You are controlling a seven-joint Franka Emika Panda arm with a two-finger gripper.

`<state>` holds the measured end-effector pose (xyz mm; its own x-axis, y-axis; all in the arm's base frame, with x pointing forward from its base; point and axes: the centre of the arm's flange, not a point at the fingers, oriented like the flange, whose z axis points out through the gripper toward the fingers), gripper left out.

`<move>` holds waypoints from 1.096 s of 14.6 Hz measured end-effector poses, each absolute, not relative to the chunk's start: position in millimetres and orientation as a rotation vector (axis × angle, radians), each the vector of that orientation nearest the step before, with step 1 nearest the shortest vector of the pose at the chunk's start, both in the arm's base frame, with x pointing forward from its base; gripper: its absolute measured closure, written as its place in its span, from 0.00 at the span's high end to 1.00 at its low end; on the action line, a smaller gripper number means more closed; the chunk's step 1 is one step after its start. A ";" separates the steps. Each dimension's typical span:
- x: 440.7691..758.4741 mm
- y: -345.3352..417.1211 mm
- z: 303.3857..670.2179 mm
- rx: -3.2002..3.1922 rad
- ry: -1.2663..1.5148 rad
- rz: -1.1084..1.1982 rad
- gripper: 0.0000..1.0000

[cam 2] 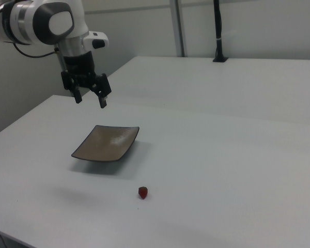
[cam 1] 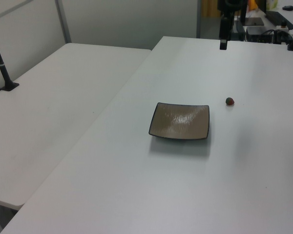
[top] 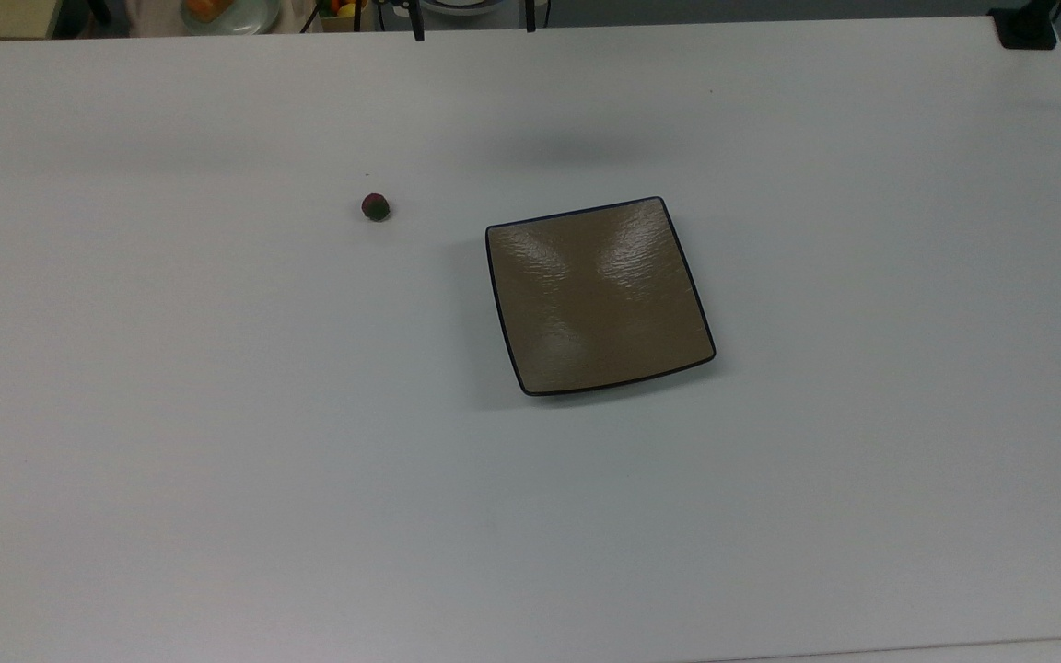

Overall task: Strawberries on a ceramic plate
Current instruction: 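Move the open gripper over the red strawberry and descend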

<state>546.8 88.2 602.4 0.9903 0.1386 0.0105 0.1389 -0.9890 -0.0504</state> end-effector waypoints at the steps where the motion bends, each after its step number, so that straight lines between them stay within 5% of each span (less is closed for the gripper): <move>1: 546.9 88.1 602.2 -3.083 -0.215 -0.010 1.00; 9: 556.2 72.1 585.8 -3.081 -0.258 0.031 1.00; 16: 560.1 42.3 580.4 -2.938 -0.947 0.025 1.00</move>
